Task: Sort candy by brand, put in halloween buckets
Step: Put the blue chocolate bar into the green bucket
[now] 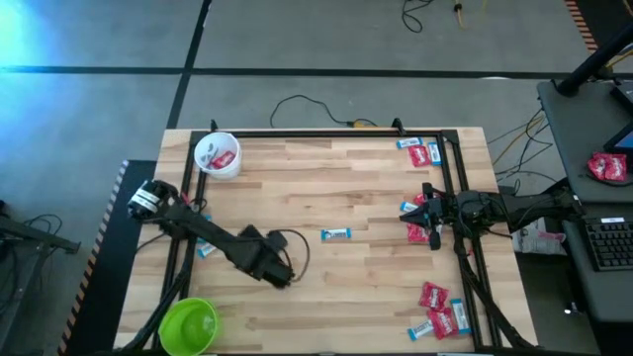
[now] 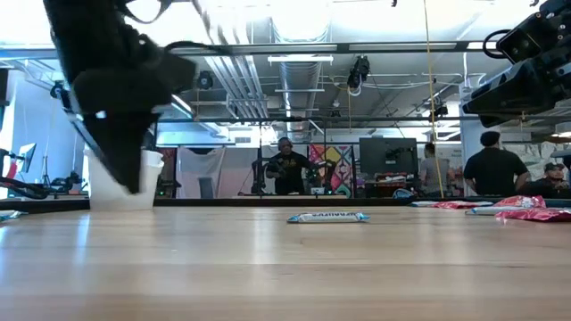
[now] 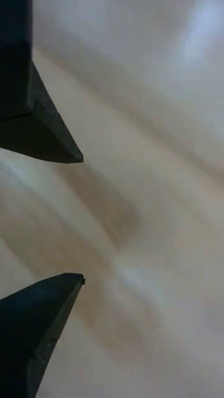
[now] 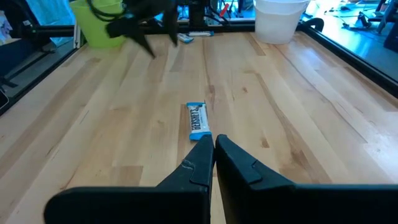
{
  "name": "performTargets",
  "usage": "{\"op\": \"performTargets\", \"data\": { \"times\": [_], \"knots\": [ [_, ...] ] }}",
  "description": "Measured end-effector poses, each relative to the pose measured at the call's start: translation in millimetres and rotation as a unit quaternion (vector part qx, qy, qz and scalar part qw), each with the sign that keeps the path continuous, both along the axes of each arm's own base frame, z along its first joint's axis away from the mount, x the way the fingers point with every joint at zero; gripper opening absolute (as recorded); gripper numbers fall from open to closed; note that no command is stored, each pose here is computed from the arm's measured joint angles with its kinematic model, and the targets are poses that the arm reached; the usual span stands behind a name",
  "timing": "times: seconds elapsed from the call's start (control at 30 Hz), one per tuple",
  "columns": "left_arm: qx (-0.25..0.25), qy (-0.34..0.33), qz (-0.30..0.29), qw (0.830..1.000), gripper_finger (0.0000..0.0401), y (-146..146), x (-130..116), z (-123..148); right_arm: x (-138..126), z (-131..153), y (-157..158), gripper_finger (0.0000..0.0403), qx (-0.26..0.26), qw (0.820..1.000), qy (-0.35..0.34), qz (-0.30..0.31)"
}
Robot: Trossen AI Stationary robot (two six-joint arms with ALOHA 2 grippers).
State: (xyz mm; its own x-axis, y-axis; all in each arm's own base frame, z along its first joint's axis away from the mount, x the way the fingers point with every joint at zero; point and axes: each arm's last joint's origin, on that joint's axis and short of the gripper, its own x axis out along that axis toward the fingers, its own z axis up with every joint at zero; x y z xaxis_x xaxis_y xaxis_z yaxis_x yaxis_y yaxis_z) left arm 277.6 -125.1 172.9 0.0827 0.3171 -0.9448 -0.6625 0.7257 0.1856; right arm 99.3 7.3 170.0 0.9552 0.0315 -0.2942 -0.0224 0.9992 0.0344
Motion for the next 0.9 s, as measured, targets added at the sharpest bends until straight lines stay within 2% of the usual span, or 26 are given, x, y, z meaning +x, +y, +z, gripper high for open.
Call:
{"op": "performTargets", "data": {
  "times": [0.13, 0.23, 0.37, 0.6, 0.73, 0.9],
  "knots": [
    [0.04, 0.095, 0.078, 0.992, 0.0286, 17.7, -15.6, 7.9, 0.0, 0.0, 0.0, 0.0009, 0.0, 1.0, 0.0, 0.0],
    [0.026, 0.151, 0.124, 0.98, 0.0286, 25.7, -26.4, 2.7, 0.0, 0.0, 0.0, 0.0009, 0.0, 1.0, 0.0, 0.0],
    [-0.009, 0.234, 0.099, 0.967, 0.0286, 33.8, -43.8, -15.7, 0.0, 0.0, 0.0, 0.0009, 0.0, 1.0, 0.0, 0.0],
    [-0.078, 0.357, 0.068, 0.928, 0.0286, 57.7, -73.8, -41.9, 0.0, 0.0, 0.0, 0.0009, 0.0, 1.0, 0.0, 0.0],
    [-0.099, 0.383, 0.054, 0.917, 0.0286, 69.6, -82.8, -50.6, 0.0, 0.0, 0.0, 0.0009, 0.0, 1.0, 0.0, 0.0],
    [-0.129, 0.378, 0.042, 0.916, 0.0286, 80.2, -87.8, -61.4, 0.0, 0.0, 0.0, 0.0009, 0.0, 1.0, 0.0, 0.0]
  ]
}}
